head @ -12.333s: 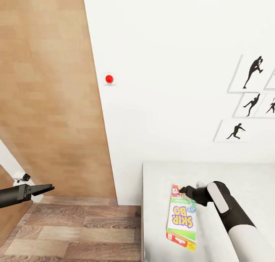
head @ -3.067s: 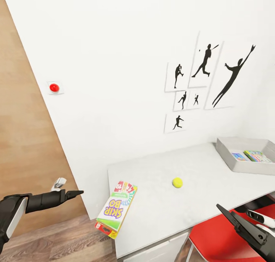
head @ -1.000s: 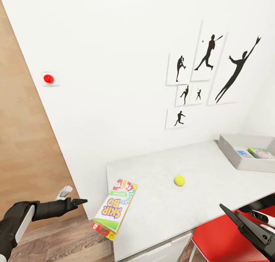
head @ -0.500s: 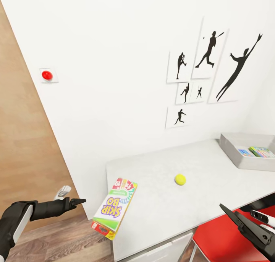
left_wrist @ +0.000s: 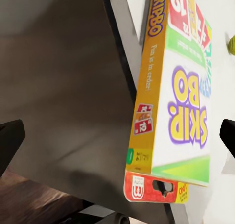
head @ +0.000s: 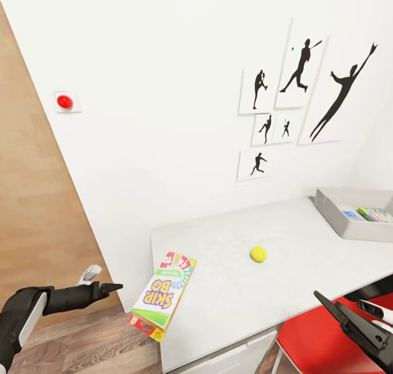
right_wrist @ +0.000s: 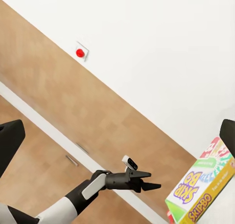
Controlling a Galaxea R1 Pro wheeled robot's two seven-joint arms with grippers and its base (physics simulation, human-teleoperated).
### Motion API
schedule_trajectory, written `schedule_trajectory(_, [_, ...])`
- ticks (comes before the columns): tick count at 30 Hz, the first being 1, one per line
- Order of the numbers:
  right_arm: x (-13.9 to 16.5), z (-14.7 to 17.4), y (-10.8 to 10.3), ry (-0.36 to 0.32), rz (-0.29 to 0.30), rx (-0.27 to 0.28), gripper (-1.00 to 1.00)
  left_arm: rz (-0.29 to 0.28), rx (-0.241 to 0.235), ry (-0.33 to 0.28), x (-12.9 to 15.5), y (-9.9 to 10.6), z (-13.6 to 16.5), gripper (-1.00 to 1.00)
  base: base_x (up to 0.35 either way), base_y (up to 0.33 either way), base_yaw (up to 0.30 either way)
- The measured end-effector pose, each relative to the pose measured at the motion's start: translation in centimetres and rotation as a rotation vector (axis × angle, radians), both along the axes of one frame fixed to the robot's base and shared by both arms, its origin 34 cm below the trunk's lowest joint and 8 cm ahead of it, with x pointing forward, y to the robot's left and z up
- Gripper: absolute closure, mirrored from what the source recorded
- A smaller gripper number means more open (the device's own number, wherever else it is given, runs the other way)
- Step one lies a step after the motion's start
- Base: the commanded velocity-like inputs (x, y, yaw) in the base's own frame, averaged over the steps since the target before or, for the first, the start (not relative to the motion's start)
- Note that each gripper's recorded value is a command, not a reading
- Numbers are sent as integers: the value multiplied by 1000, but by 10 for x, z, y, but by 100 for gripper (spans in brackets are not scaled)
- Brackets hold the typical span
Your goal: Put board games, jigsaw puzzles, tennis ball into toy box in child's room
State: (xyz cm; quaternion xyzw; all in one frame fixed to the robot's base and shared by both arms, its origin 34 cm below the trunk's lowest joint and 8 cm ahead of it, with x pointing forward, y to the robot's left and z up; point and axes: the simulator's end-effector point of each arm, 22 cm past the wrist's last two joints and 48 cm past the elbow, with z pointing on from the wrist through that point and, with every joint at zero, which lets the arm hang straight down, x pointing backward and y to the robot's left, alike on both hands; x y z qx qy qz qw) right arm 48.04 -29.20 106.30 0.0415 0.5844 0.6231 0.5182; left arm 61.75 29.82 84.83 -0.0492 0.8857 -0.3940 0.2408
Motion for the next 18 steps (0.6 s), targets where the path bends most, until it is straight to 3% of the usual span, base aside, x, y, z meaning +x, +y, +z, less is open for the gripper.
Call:
schedule_trajectory(7, [1, -9, 0, 0, 0, 0, -100, -10, 7, -28, 3, -1, -8, -100, 0, 0, 0])
schedule_trajectory(18, [2, -24, 0, 0, 1, 1, -100, -59, 25, -22, -1, -14, -29, -100, 0, 0, 0])
